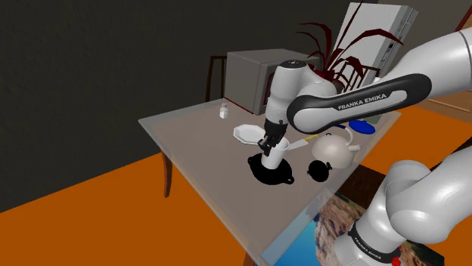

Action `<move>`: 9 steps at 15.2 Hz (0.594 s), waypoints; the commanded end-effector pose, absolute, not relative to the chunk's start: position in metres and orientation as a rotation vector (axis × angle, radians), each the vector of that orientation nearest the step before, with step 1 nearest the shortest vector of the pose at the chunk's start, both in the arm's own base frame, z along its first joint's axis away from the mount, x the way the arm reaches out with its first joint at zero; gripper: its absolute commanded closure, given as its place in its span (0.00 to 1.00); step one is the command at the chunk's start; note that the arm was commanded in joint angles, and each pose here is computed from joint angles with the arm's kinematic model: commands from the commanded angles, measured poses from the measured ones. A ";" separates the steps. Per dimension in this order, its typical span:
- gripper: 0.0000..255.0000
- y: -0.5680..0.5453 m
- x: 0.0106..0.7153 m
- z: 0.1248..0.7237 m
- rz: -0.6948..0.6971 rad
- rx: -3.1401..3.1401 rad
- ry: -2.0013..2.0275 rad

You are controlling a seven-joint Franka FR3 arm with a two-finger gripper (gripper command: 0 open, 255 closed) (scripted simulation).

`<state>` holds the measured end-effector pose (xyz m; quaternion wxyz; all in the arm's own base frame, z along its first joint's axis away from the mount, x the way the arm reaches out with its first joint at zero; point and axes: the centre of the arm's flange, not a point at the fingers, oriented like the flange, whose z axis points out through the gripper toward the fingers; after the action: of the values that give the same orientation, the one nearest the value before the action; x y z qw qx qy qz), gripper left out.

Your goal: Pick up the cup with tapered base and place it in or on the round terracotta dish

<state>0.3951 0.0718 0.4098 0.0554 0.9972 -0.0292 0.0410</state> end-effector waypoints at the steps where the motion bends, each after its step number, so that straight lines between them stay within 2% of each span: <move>1: 1.00 0.072 0.395 0.409 0.126 3.027 -0.089; 5: 1.00 0.072 0.395 0.409 0.126 3.027 -0.089; 6: 0.00 0.072 0.395 0.409 0.126 3.027 -0.089; 9: 0.00 0.072 0.395 0.409 0.126 3.027 -0.089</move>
<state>0.3953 0.0718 0.4094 0.0554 0.9972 -0.0292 0.0414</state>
